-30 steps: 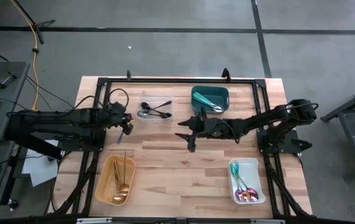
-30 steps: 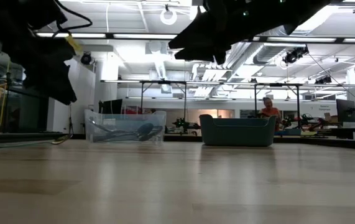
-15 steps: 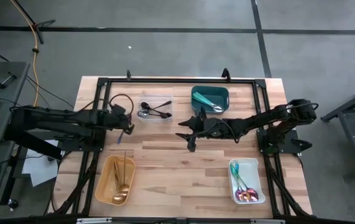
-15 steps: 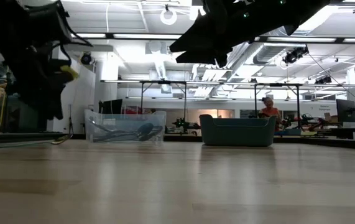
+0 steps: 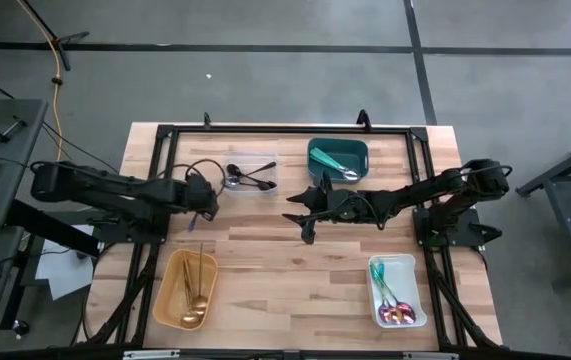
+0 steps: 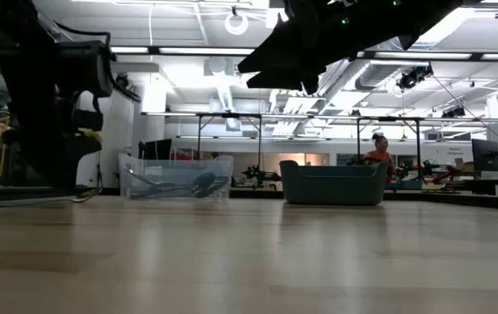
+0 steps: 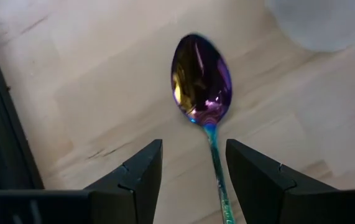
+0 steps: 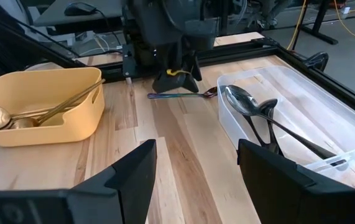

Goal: Sort silverware by color (type)
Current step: Put the purple spoon into the white bin

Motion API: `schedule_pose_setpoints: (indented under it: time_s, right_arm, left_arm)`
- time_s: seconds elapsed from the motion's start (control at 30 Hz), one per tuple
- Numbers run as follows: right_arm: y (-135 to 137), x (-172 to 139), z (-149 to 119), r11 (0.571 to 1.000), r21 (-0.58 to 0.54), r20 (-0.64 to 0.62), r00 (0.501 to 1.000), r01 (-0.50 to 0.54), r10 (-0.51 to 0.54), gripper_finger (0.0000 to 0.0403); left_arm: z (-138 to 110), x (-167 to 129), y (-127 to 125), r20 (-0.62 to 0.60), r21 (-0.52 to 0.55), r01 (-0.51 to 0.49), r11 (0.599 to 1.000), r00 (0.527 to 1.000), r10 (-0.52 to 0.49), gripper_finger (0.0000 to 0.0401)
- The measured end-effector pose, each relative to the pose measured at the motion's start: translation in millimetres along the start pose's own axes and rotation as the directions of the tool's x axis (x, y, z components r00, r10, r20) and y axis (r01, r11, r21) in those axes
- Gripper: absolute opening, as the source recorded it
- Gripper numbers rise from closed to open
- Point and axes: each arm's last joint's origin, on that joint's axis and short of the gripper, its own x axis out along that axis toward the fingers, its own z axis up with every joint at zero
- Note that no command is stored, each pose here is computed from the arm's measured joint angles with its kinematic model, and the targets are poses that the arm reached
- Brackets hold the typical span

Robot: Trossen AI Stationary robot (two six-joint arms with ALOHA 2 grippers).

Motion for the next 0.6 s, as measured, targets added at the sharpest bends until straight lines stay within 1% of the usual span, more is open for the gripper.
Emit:
schedule_pose_setpoints:
  time_s: [0.07,0.27,0.47,0.6]
  right_arm:
    - [0,0,0,1.0,0.0,-0.002,1.0,0.0,0.0,0.0222]
    - [0,0,-1,1.0,0.016,-0.01,1.0,0.002,-0.002,0.0222]
    - [0,0,-1,1.0,0.016,-0.01,1.0,0.002,-0.002,0.0222]
    - [0,0,-1,1.0,0.016,-0.011,1.0,0.002,-0.002,0.0222]
  left_arm:
    - [-1,3,-3,-0.014,0.001,-0.008,1.0,1.0,0.008,0.017]
    - [1,12,-14,-0.041,0.028,0.038,0.999,0.998,-0.037,0.017]
    - [0,17,-17,-0.061,0.057,0.016,0.998,0.998,-0.012,0.017]
    - [-2,18,-16,-0.072,0.055,0.009,0.998,0.997,-0.005,0.0163]
